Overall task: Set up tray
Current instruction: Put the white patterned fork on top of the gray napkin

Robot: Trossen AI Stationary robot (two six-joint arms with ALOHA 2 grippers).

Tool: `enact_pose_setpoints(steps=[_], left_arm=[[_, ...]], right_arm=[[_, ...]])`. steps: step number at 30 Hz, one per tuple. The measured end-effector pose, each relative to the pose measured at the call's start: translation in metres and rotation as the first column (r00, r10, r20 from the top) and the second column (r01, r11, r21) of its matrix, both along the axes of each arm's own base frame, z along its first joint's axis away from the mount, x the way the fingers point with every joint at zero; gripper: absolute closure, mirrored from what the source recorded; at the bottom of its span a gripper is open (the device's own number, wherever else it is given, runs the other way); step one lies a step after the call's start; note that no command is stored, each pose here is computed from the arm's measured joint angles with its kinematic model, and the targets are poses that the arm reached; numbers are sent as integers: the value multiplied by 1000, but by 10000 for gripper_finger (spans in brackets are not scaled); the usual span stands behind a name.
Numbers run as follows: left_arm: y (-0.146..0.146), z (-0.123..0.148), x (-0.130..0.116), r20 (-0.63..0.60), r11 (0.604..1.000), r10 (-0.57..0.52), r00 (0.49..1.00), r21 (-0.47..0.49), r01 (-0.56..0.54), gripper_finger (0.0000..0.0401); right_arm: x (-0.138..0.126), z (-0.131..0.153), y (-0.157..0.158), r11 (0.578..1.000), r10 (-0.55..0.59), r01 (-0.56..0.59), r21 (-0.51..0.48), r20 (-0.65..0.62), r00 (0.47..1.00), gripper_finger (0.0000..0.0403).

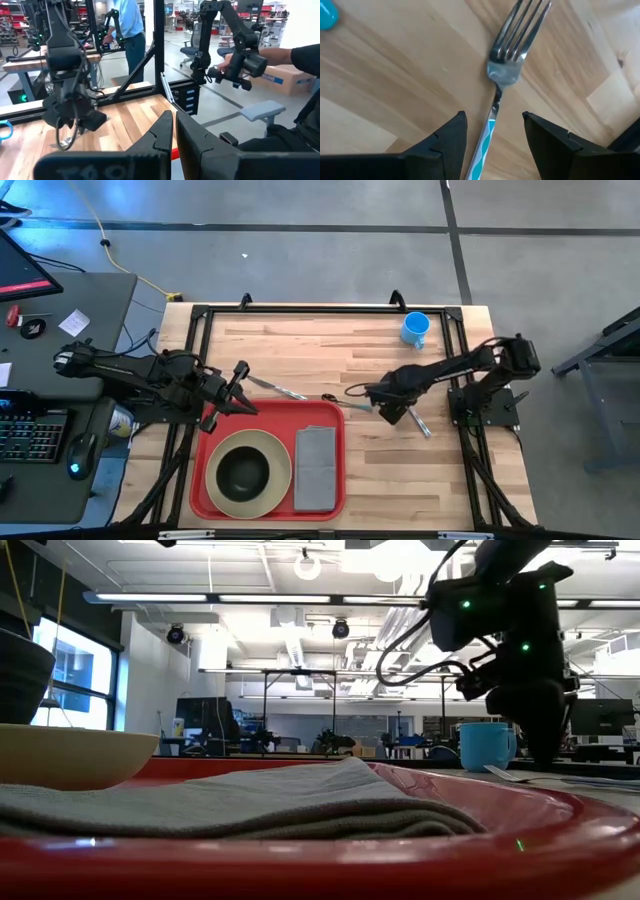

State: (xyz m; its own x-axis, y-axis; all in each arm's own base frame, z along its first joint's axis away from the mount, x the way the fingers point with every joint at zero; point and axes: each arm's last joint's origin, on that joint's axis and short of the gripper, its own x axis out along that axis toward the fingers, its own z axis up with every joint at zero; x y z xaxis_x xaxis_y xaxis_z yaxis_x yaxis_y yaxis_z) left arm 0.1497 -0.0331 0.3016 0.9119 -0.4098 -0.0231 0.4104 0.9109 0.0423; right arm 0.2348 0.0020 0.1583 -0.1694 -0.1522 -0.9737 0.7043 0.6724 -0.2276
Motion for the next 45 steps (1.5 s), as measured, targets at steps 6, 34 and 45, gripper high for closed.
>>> enact_pose_setpoints(steps=[6,34,45], left_arm=[[0,0,0,-1,1000,0,1000,-3,0,345],[0,0,0,2,1000,1,1000,0,-1,345],[0,0,0,-6,1000,1,1000,1,-1,345]], right_arm=[[0,0,-15,999,15,-15,42,-2,1000,215],[-47,-16,-18,987,-125,85,137,313,941,311],[-48,-16,-19,995,-76,50,91,309,948,359]])
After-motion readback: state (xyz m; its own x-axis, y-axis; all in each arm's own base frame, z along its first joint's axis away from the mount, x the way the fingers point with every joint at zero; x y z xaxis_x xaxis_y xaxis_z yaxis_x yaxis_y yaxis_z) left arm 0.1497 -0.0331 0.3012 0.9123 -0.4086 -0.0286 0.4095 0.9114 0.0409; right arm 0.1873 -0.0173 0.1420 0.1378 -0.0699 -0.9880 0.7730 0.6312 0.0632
